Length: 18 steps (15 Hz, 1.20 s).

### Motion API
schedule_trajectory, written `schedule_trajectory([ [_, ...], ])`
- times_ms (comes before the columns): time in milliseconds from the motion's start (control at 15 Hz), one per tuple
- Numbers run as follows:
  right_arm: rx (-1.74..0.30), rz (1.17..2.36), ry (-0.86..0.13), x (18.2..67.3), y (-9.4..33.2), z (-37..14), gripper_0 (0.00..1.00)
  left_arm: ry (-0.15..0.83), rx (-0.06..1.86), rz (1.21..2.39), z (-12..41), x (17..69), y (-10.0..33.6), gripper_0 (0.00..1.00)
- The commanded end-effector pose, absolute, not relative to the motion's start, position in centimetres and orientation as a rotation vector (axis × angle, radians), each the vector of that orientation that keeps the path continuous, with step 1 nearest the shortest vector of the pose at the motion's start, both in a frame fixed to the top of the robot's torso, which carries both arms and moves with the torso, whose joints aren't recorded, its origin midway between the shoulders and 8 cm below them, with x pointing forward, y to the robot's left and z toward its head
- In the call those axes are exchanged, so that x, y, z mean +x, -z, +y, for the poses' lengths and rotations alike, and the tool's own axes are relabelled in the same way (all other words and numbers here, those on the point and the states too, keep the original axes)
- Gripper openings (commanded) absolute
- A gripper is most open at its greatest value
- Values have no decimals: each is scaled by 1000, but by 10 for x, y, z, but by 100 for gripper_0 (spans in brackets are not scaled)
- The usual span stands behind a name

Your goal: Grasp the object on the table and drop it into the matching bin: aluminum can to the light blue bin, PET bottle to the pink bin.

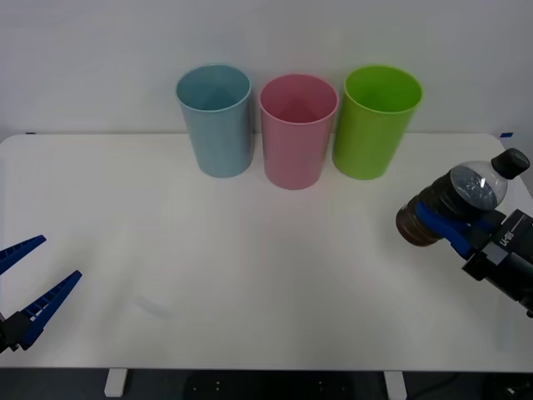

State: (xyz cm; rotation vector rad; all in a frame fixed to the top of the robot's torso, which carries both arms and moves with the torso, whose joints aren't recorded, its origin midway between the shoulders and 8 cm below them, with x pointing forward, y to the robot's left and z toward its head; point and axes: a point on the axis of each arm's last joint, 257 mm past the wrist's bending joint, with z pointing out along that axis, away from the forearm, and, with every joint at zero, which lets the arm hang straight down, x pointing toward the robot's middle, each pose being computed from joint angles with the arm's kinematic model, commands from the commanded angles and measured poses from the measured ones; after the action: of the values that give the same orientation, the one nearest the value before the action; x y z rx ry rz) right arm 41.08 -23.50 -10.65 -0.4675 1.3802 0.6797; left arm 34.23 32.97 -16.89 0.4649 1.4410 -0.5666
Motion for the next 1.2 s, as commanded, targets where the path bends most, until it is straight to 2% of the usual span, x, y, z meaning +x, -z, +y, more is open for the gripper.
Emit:
schedule_trajectory([
  [67, -498, 1340, -697, 422, 79, -228, 0, 567, 465, 1441, 330, 342, 169, 100],
  [400, -586, 1289, -687, 449, 36, -202, 0, 567, 465, 1441, 330, 342, 169, 100],
  [600, -586, 1293, -713, 466, 17, -186, 0, 567, 465, 1441, 330, 342, 169, 100],
  [867, -663, 1295, -693, 503, 6, -167, 0, 567, 465, 1441, 330, 342, 169, 100],
  [1000, -694, 1297, -650, 526, -1, -162, 0, 567, 465, 1441, 330, 342, 169, 100],
  [1200, -714, 1317, -649, 558, -5, -147, 0, 567, 465, 1441, 330, 342, 169, 100],
])
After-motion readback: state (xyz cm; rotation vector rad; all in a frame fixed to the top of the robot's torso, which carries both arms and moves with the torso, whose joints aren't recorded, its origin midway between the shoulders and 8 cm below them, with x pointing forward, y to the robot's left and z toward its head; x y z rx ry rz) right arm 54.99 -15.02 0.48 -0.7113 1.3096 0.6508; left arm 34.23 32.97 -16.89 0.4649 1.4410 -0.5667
